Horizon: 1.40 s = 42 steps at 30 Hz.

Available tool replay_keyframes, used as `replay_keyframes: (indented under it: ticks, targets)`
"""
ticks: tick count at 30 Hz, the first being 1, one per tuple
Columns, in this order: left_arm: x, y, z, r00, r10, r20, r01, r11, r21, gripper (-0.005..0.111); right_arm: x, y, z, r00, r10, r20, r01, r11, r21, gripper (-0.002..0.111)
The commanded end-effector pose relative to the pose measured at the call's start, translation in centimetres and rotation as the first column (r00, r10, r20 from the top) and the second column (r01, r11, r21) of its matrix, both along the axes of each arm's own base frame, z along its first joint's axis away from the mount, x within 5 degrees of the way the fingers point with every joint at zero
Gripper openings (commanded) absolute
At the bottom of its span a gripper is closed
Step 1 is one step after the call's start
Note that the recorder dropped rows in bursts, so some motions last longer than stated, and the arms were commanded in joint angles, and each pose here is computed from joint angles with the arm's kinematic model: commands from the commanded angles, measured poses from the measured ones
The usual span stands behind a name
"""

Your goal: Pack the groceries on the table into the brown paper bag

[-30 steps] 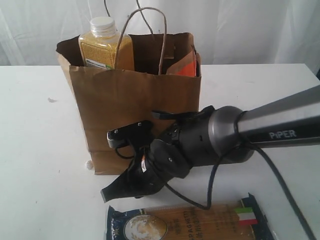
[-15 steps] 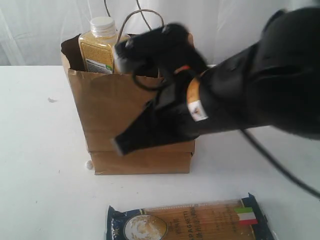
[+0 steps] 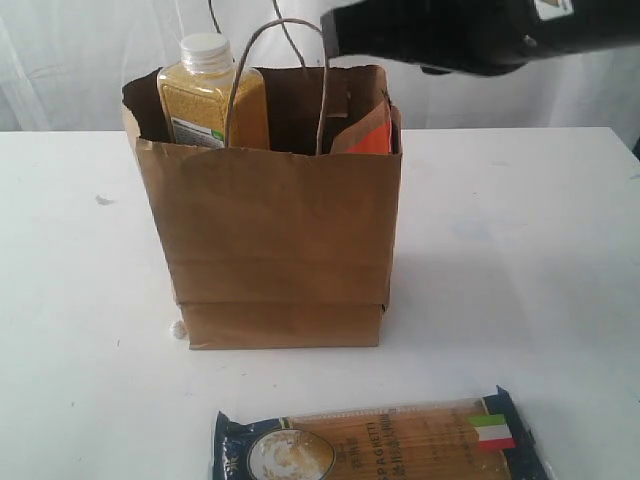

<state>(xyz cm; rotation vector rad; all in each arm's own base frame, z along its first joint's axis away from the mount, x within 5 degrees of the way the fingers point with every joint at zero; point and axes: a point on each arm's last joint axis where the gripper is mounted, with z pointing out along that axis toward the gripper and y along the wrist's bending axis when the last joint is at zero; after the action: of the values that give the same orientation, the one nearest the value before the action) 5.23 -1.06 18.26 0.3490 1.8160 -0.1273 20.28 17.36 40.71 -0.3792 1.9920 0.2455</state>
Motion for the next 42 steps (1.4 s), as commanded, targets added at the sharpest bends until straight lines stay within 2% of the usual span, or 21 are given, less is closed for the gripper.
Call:
replay_keyframes:
  ticks: [1,8,10,12,16,19,25,26,30,34,39,42]
  targets:
    - [0.0,0.0,-0.1,1.0,0.005,0.006,-0.005,1.0,0.005,0.0,2.7,0.5,-0.1,0.999,-0.026,-0.043,0.026,1.0,-0.017,0.0]
    - [0.0,0.0,-0.1,1.0,0.005,0.006,-0.005,1.0,0.005,0.0,6.3,2.0,-2.4,0.982,0.009,-0.187,-0.022,0.997,-0.068,0.0]
    - [0.0,0.0,-0.1,1.0,0.005,0.006,-0.005,1.0,0.005,0.0,6.9,2.4,-2.9,0.976,0.017,-0.219,-0.038,0.995,-0.095,0.006]
    - [0.0,0.0,-0.1,1.0,0.005,0.006,-0.005,1.0,0.005,0.0,7.1,2.6,-3.2,0.973,0.022,-0.23,-0.049,0.993,-0.112,0.016]
    - [0.0,0.0,-0.1,1.0,0.005,0.006,-0.005,1.0,0.005,0.0,7.3,2.8,-3.3,0.975,0.026,-0.222,-0.052,0.992,-0.114,0.051]
    - [0.0,0.0,-0.1,1.0,0.005,0.006,-0.005,1.0,0.005,0.0,6.9,2.5,-2.2,0.983,0.04,-0.181,-0.056,0.995,-0.083,0.064]
    - [0.0,0.0,-0.1,1.0,0.005,0.006,-0.005,1.0,0.005,0.0,3.1,-0.3,2.9,0.997,0.063,-0.045,-0.062,0.998,0.024,0.063]
    - [0.0,0.0,-0.1,1.0,0.005,0.006,-0.005,1.0,0.005,0.0,2.0,-1.0,3.8,0.997,0.068,-0.037,-0.067,0.997,0.028,0.059]
    - [0.0,0.0,-0.1,1.0,0.005,0.006,-0.005,1.0,0.005,0.0,-1.2,-1.4,4.5,0.991,0.128,-0.043,-0.127,0.992,0.024,0.053]
    - [0.0,0.0,-0.1,1.0,0.005,0.006,-0.005,1.0,0.005,0.0,-5.3,-1.3,2.6,0.971,0.22,-0.091,-0.215,0.975,0.061,0.05]
    - [0.0,0.0,-0.1,1.0,0.005,0.006,-0.005,1.0,0.005,0.0,-7.2,-3.8,-1.4,0.983,0.112,-0.148,-0.098,0.991,0.096,0.019]
    - [0.0,0.0,-0.1,1.0,0.005,0.006,-0.005,1.0,0.005,0.0,-8.5,-5.0,-3.9,0.977,0.104,-0.187,-0.081,0.988,0.128,0.004]
